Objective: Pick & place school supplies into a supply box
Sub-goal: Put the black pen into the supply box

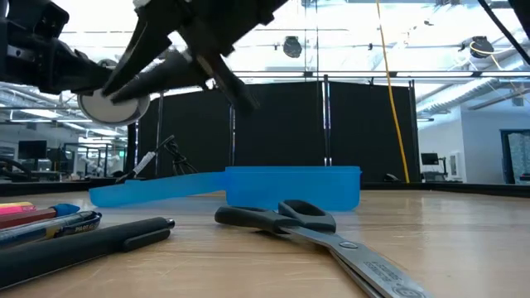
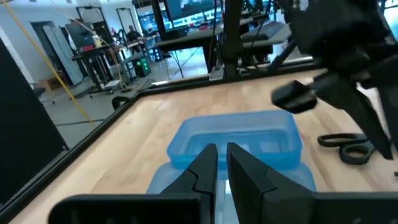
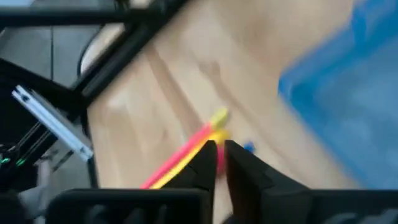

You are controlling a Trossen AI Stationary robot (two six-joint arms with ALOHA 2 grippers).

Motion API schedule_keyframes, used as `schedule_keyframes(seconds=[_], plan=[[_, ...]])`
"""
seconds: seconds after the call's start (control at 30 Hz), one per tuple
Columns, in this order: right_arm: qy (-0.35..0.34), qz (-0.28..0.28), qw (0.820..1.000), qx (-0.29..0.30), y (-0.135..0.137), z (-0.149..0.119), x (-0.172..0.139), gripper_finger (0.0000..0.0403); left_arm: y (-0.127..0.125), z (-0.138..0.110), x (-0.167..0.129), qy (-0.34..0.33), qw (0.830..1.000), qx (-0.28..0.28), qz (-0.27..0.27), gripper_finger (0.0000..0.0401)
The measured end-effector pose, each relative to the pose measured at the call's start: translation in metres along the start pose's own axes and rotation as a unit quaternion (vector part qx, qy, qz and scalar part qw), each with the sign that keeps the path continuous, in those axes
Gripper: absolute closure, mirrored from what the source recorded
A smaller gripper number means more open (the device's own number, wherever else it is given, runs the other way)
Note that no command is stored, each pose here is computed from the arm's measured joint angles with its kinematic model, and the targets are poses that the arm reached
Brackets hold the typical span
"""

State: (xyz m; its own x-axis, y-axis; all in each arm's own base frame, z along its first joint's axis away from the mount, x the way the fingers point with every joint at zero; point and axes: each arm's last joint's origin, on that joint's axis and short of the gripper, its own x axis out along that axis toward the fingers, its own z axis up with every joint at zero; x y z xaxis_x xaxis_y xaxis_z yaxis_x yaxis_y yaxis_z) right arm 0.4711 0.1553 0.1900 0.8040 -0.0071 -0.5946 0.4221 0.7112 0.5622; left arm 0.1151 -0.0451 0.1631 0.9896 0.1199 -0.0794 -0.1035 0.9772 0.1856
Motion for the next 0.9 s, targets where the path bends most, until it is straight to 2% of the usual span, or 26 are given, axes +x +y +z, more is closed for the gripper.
schedule_keyframes(seconds=[0.13,0.23,0.33,0.5,0.67,0.8,0.9], plan=[[0.048,-0.021,0.998,0.044,-0.007,-0.006,0.001,0.0309,0.0,-0.003,0.0,0.013,1.0,0.01,-0.002,0.0359],[0.054,-0.003,0.996,0.064,-0.004,-0.006,0.001,0.0258,0.0,-0.003,0.0,0.015,1.0,0.011,-0.001,0.0359],[0.054,0.011,0.995,0.077,0.004,-0.008,-0.002,0.0228,0.0,-0.004,0.0,0.016,1.0,0.011,0.003,0.0359],[0.068,0.02,0.992,0.109,0.016,-0.022,-0.009,0.0224,0.0,-0.004,0.0,0.016,1.0,0.012,0.003,0.0359],[0.052,0.049,0.991,0.117,0.046,-0.026,-0.017,0.0237,0.0,-0.004,0.0,0.016,1.0,0.011,0.003,0.0359],[0.068,0.036,0.993,0.085,0.058,-0.031,-0.013,0.0242,0.0,-0.003,0.0,0.013,1.0,0.005,0.004,0.0359],[0.082,0.029,0.996,0.019,0.054,-0.031,-0.008,0.0243,0.0,-0.002,0.0,0.01,1.0,0.002,0.005,0.0359]])
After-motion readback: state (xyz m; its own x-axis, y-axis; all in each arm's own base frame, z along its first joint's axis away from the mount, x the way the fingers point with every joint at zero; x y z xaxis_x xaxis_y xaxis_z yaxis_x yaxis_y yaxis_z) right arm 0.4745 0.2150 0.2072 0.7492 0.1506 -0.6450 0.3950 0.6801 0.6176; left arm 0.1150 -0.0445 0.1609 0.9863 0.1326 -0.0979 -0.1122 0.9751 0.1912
